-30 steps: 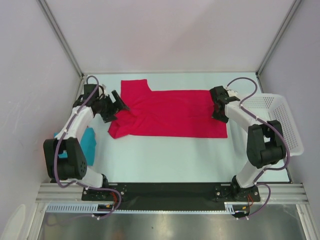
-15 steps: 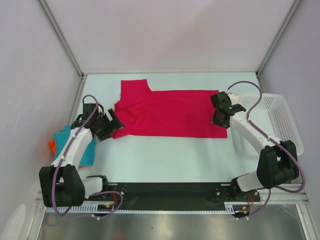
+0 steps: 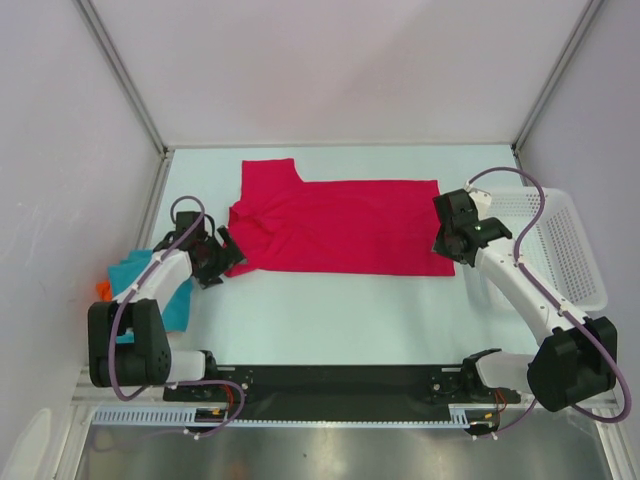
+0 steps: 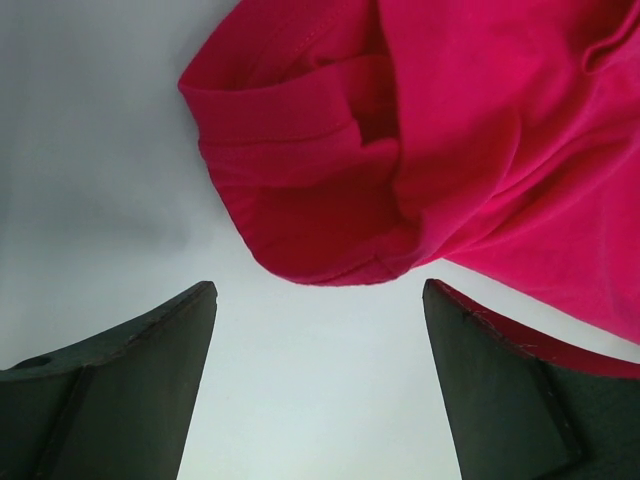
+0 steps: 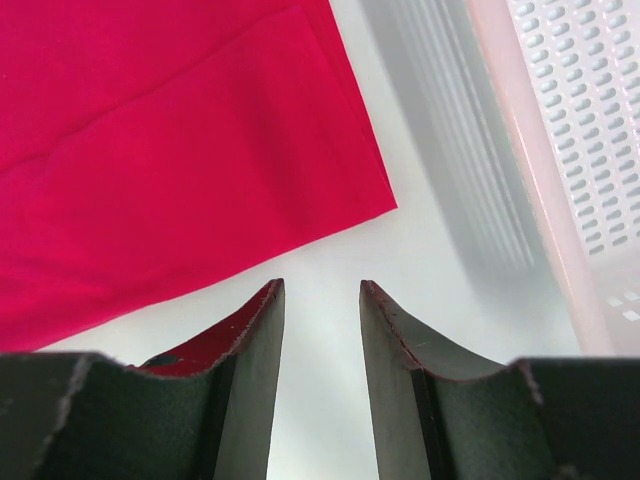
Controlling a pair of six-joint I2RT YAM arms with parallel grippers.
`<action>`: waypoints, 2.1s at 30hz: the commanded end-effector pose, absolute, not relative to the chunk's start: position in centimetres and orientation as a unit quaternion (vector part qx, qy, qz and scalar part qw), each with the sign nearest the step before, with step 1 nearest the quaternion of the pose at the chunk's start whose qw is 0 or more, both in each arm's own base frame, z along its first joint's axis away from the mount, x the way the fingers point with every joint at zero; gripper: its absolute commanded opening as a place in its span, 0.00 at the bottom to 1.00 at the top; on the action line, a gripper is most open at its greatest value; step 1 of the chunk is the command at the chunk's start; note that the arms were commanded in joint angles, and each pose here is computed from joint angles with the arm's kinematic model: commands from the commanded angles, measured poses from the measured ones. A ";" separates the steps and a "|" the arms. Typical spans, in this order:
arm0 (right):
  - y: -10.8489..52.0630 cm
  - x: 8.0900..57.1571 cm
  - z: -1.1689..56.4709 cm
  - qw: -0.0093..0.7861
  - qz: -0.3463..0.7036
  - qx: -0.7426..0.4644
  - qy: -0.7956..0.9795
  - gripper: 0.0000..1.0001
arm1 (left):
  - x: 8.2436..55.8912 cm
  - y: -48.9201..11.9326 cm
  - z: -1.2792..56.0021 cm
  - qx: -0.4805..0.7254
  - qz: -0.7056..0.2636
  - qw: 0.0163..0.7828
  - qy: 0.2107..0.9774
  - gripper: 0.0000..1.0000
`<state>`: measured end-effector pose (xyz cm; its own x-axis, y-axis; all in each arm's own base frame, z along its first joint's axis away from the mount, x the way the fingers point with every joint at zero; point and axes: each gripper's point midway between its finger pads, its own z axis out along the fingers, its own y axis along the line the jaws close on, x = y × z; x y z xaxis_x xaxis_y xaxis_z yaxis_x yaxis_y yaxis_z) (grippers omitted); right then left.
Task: Fold and stack the t-shirts
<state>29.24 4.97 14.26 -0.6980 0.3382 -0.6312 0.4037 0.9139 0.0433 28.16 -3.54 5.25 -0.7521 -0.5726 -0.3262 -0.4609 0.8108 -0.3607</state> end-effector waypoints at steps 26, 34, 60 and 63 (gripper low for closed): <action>5.1 29.3 14.2 0.333 -0.058 0.202 0.919 0.41 | 32.4 -6.6 6.3 -0.269 -0.164 0.249 0.916 0.61; 4.9 29.2 14.0 0.333 -0.061 0.203 0.919 0.41 | 32.3 -7.3 6.1 -0.261 -0.171 0.242 0.919 0.07; 5.2 28.3 12.9 0.324 -0.051 0.191 0.925 0.40 | 25.5 -5.3 11.2 -0.258 -0.149 0.290 0.909 0.00; 5.1 28.1 13.0 0.324 -0.054 0.191 0.925 0.40 | 24.5 -5.1 10.8 -0.258 -0.145 0.285 0.912 0.00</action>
<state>28.06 5.02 12.01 -0.7351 0.3228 -0.5962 0.3972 0.9177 0.0071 25.89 -5.76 11.43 -0.6951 -0.5612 -0.4493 -0.3746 0.8162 -0.4399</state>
